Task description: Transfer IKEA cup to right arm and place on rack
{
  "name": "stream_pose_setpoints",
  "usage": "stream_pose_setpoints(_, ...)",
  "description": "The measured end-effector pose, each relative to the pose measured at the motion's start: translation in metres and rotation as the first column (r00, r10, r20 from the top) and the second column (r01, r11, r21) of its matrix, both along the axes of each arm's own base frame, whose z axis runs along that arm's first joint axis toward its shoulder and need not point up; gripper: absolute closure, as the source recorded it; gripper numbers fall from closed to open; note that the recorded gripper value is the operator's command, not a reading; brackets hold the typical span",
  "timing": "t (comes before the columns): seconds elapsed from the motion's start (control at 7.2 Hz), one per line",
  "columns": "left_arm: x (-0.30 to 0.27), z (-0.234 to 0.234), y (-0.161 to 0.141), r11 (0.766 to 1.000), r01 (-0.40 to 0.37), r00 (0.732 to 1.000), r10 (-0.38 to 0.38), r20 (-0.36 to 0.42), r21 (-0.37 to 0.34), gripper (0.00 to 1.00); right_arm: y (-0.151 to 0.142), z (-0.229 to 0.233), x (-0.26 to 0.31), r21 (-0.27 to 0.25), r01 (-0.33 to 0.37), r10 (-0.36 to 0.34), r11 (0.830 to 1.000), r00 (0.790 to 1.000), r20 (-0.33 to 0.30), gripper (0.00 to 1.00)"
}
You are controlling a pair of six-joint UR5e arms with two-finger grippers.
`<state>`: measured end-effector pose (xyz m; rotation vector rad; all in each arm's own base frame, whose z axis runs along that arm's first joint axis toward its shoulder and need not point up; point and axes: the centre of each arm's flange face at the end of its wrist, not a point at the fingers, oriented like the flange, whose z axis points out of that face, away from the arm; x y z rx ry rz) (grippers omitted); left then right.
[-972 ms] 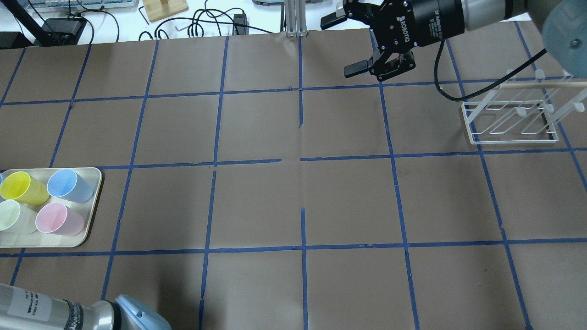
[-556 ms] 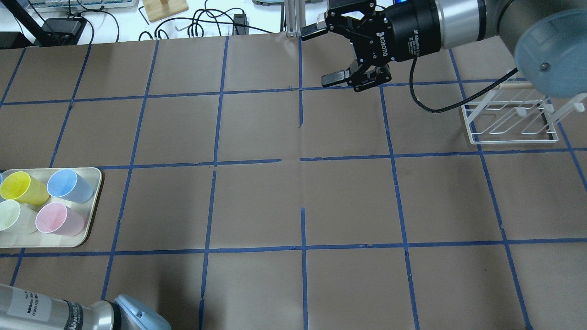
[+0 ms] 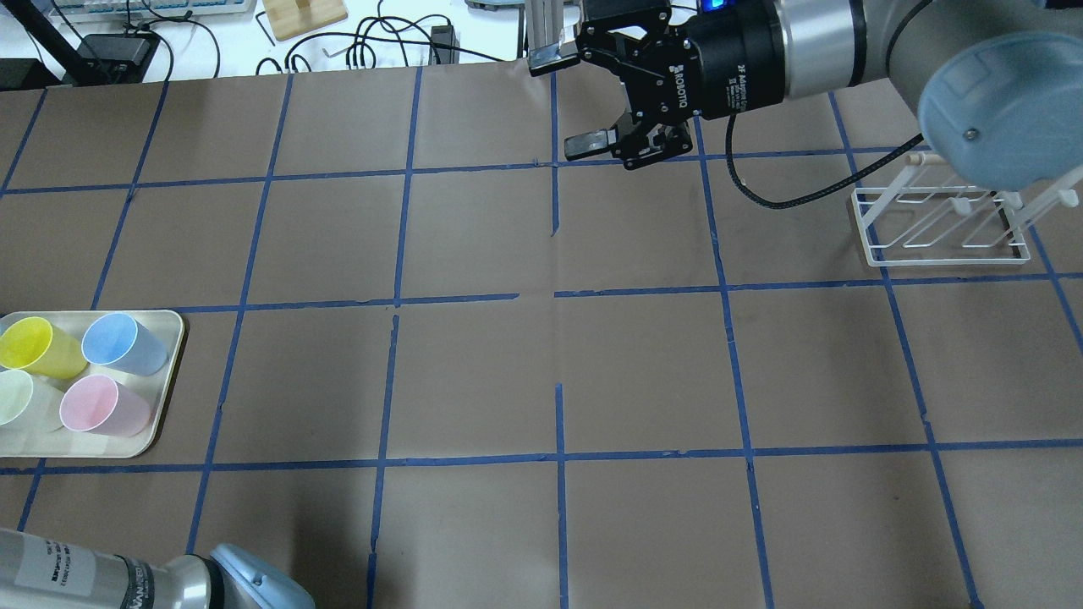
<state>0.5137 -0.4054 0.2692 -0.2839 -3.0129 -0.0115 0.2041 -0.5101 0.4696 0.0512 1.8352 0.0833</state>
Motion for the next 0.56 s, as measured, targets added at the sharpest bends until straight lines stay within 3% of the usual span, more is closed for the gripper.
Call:
stream_pose_setpoints(0.28, 0.002, 0.072, 0.004, 0.999, 0.017, 0.997, -0.015, -0.071, 0.029, 1.00, -0.001, -0.003, 0.000, 0.007, 0.001, -0.001, 1.000, 1.000, 0.002, 0.00)
stream_pose_setpoints(0.42, -0.008, 0.103, 0.002, 1.000, 0.023, 0.987, -0.020, -0.159, 0.020, 1.00, -0.002, -0.003, -0.001, 0.009, 0.008, -0.008, 1.000, 1.000, 0.020, 0.00)
stream_pose_setpoints(0.56, -0.031, 0.128, -0.004, 1.000, 0.019, 0.959, -0.023, -0.281, -0.016, 1.00, -0.004, 0.000, -0.001, 0.011, 0.027, -0.028, 1.000, 0.996, 0.079, 0.00)
